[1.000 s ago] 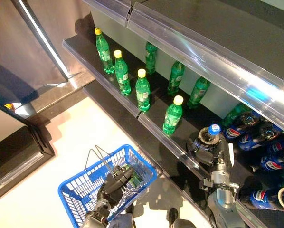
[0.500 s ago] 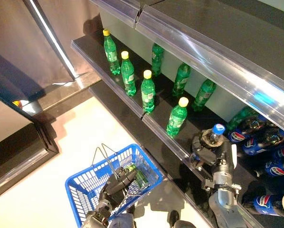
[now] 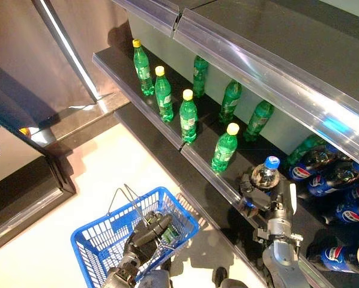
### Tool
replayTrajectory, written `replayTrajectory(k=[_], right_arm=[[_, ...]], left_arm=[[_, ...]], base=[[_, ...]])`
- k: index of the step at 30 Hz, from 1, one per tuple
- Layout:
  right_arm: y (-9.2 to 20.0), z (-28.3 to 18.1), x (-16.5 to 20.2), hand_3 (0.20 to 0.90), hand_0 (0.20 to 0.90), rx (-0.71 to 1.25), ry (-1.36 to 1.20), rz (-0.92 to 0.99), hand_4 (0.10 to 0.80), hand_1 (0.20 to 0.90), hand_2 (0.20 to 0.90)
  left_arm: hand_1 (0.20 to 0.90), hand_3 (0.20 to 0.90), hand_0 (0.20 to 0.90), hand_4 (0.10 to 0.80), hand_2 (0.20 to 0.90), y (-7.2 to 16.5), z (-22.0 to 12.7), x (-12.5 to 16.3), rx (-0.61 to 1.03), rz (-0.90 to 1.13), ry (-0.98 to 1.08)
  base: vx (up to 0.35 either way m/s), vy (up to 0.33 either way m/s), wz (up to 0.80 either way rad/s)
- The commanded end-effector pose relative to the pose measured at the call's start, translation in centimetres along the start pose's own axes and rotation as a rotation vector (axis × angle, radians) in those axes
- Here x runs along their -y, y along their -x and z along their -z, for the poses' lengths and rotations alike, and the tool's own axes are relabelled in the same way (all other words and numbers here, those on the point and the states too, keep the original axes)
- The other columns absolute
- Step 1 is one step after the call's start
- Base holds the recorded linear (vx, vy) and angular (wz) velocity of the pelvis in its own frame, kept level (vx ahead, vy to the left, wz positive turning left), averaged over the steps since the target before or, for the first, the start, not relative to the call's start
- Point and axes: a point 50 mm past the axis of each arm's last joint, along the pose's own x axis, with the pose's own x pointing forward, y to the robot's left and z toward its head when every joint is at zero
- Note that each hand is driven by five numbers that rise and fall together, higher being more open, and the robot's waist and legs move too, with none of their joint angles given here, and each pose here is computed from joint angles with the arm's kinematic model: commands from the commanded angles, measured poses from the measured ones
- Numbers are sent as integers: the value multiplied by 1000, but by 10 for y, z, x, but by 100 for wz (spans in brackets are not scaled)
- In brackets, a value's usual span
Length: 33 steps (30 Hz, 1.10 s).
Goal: Pick up the drink and place into the basket.
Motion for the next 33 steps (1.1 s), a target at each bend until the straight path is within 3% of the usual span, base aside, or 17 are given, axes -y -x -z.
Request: replayTrajectory(k=[1,8,18,33], right_arm=[[-21,-87,-15,200,300,514,-109,-65,100,300,300],[-17,-122,-22,200,300,653,-166,-232,100,300,300],[0,-137,-48,200,300,656,-322,-488,100,300,300],[5,-132,-79,200,300,574,-397,-539,100,300,300]], left_arm=[[300,200,300,100,300,-22,-53,91,253,552,-65],[300,200,300,100,300,-28,-53,103,248,600,-74],[300,200,300,100,300,-29,-39,123,169,677,1],[300,200,300,100,300,-9,-21,181,7,1040,123]], base=[[-66,31,-3],[-50,40,-3],[-10,14,0],[-4,2,0]])
